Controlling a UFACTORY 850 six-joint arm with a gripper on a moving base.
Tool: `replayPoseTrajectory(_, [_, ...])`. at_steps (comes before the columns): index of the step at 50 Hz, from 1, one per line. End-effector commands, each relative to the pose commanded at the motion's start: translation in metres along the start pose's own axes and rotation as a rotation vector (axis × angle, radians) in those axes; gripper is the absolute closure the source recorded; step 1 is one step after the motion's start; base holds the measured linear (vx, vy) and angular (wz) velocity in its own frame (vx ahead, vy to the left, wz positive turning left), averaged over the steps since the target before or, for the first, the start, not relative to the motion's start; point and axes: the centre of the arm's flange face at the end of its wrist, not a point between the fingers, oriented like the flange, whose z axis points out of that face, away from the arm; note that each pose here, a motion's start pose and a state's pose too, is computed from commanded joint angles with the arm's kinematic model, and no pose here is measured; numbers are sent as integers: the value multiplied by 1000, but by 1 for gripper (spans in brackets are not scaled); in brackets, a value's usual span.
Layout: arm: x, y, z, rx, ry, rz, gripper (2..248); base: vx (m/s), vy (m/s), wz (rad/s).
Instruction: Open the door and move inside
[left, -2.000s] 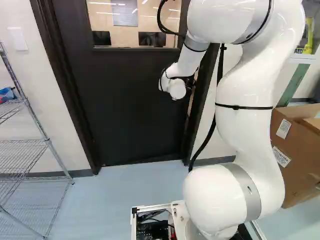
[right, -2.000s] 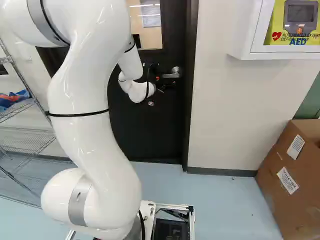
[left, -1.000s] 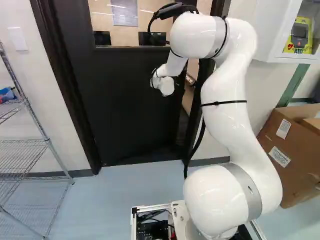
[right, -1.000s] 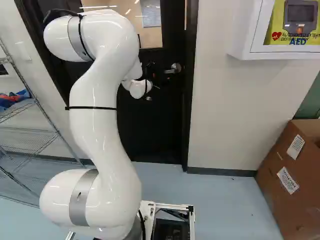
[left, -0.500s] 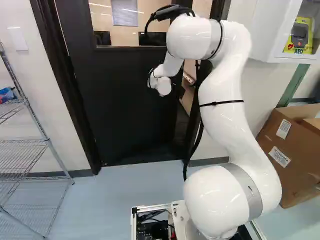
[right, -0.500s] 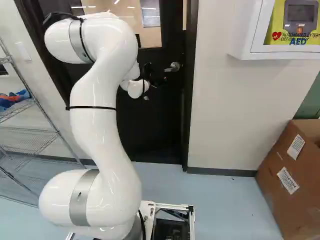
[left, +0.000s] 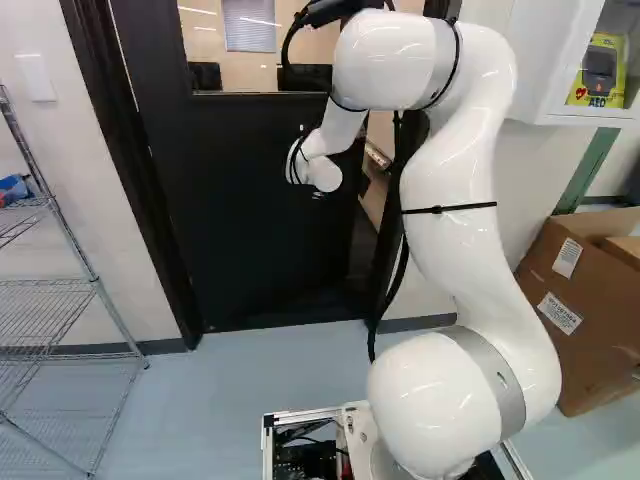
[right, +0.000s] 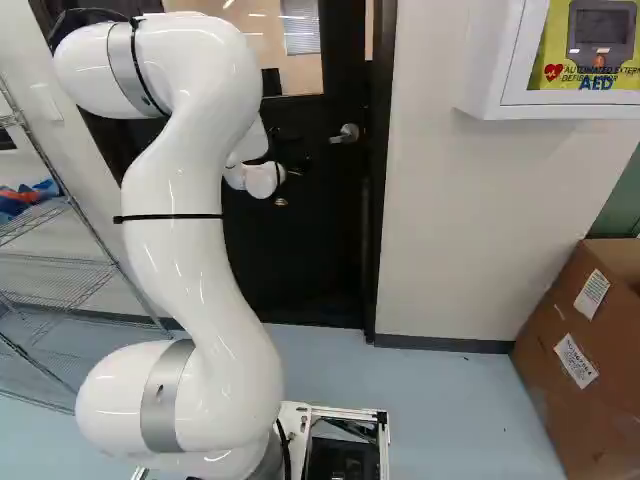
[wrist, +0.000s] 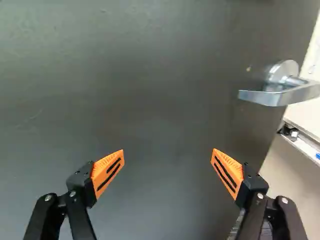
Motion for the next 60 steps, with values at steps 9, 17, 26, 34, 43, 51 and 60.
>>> replayPoseTrajectory(9, [-5,-20,3,92,-41,-65,3,0,0,0])
replayPoseTrajectory(17, [-8,-34,13,132,-47,-90,3,0,0,0])
replayPoseTrajectory(26, [-10,-47,28,152,-37,-95,3,0,0,0])
replayPoseTrajectory(34, [-11,-58,42,165,-24,-97,3,0,0,0])
replayPoseTrajectory(43, [-13,-70,58,179,-10,-98,3,0,0,0])
replayPoseTrajectory(51, [-15,-82,71,192,5,-98,3,0,0,0])
replayPoseTrajectory(60, [-18,-94,86,207,21,-99,3,0,0,0])
